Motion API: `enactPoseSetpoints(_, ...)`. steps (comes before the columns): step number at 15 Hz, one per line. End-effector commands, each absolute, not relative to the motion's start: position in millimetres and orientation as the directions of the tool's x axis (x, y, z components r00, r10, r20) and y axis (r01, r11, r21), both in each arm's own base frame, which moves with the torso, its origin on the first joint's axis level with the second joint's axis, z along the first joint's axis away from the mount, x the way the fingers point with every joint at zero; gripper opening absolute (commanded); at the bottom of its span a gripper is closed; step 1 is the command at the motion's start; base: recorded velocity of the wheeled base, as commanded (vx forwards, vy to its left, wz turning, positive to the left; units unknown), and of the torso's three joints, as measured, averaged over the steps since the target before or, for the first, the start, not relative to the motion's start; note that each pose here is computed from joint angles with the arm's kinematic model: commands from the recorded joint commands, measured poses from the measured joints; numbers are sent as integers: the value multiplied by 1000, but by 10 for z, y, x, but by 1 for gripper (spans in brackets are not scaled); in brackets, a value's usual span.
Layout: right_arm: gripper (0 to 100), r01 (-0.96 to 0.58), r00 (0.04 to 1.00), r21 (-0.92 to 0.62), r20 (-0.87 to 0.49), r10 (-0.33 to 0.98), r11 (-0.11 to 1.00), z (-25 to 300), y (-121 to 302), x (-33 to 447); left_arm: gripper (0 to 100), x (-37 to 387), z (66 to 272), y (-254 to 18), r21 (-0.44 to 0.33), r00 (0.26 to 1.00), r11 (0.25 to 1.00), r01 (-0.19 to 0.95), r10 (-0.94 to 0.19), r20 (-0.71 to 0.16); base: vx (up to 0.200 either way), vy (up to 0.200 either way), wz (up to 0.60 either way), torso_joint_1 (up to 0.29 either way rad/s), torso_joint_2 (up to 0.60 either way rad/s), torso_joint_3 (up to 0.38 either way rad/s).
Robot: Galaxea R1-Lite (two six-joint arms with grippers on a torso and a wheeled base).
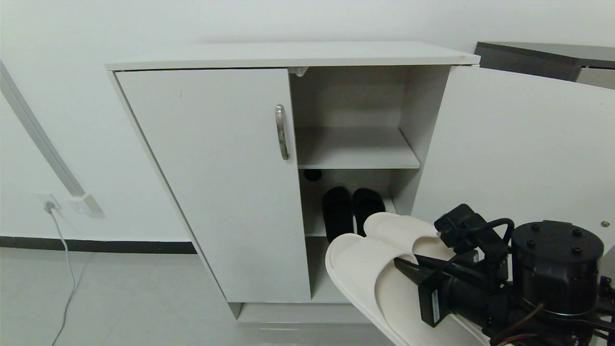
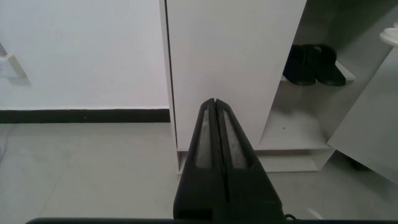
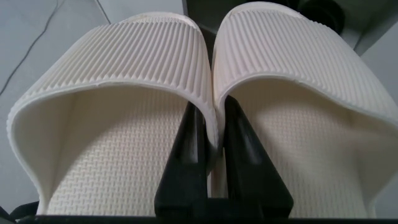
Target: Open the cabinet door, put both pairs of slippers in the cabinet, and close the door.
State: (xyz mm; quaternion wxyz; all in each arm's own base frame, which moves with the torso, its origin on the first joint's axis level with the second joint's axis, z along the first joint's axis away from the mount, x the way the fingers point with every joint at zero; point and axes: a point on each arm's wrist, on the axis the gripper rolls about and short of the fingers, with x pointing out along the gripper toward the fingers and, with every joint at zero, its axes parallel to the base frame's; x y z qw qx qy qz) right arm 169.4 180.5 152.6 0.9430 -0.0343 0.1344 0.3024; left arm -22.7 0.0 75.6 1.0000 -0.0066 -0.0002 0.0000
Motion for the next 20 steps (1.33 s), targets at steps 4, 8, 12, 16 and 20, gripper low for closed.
enactPoseSetpoints(4, 0, -580, 787, -15, -268, 555, 815, 1467, 1875, 1748, 0, -227, 757, 0, -14, 1000, 1000, 0, 0, 0, 0, 0, 0, 0, 0, 0)
enactPoseSetpoints(8, 0, -400, 884, 48, -241, 400, 915, 1350, 2380, 1958, 0, -227, 757, 0, -14, 1000, 1000, 0, 0, 0, 0, 0, 0, 0, 0, 0)
enactPoseSetpoints(12, 0, -259, 908, 10, -339, 247, 966, 1236, 2641, 2134, 0, -227, 757, 0, -14, 1000, 1000, 0, 0, 0, 0, 0, 0, 0, 0, 0)
enactPoseSetpoints(16, 0, -53, 944, 16, -324, 55, 998, 1480, 2889, 2319, 0, -227, 757, 0, -14, 1000, 1000, 0, 0, 0, 0, 0, 0, 0, 0, 0)
enactPoseSetpoints(20, 0, -66, 963, 21, -260, 69, 998, 1803, 2929, 2288, 0, -227, 757, 0, -14, 1000, 1000, 0, 0, 0, 0, 0, 0, 0, 0, 0)
